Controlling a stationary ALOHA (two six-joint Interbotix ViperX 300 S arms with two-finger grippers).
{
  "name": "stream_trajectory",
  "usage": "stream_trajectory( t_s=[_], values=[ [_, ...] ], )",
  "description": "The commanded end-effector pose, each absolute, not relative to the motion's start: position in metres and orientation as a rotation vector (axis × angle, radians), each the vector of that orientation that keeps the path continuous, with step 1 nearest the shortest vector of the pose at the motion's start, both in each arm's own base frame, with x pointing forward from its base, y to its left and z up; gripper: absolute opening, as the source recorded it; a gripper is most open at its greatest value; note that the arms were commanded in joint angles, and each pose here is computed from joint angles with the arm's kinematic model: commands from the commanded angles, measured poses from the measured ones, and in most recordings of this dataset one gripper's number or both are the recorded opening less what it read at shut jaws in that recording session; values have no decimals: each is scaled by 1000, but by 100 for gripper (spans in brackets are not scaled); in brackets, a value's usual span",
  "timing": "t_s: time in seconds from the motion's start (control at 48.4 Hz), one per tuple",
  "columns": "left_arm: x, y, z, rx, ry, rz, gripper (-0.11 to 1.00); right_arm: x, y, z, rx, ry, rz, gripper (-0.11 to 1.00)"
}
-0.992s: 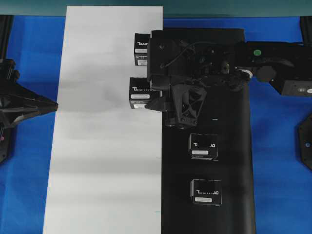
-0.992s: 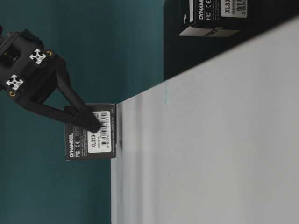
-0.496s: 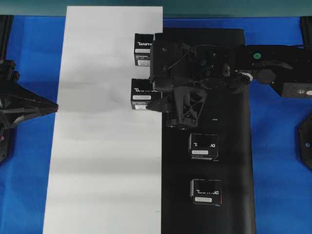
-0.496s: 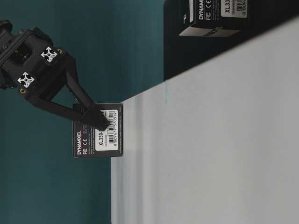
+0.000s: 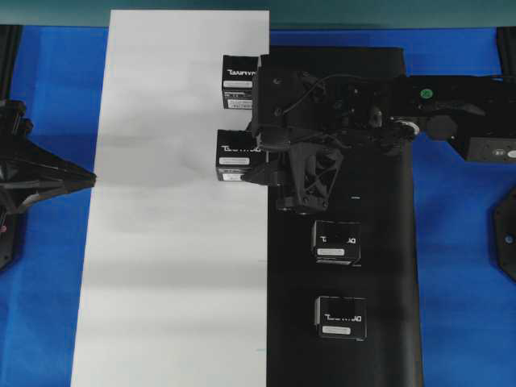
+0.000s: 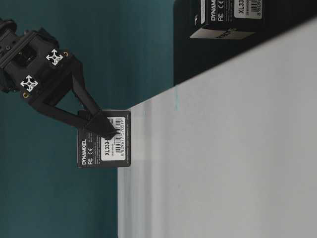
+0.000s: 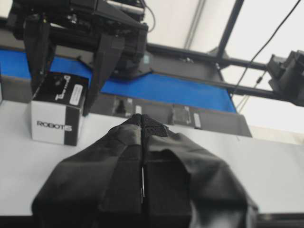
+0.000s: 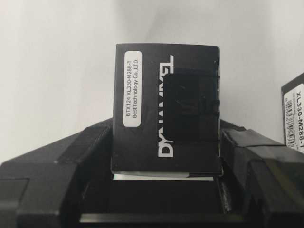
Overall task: Place the box from the black base onto the white base.
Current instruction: 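Lower the box onto the white base and open the right gripper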
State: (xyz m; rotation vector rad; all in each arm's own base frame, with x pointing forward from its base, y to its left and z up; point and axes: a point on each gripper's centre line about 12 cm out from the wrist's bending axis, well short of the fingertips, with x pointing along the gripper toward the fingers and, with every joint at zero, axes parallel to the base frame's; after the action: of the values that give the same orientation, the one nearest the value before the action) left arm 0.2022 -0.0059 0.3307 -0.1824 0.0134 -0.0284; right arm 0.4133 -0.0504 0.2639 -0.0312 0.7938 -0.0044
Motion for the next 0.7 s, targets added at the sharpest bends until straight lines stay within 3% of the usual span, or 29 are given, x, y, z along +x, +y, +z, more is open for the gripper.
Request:
stream_trajectory(
  t_s=[0.0, 0.083, 0.289, 0.682],
  values=[
    [203, -7, 342, -181, -17, -34, -7, 414, -48, 262, -28, 798, 0, 51],
    [203, -6, 342, -183, -16, -33, -7, 414, -48, 261, -28, 799, 2, 55],
    [203, -6, 342, -181, -17, -33, -7, 415, -46, 262, -15, 791, 1, 98],
    [203, -6, 343, -183, -17, -33, -7, 413, -47, 268, -9, 743, -15, 98]
  ],
)
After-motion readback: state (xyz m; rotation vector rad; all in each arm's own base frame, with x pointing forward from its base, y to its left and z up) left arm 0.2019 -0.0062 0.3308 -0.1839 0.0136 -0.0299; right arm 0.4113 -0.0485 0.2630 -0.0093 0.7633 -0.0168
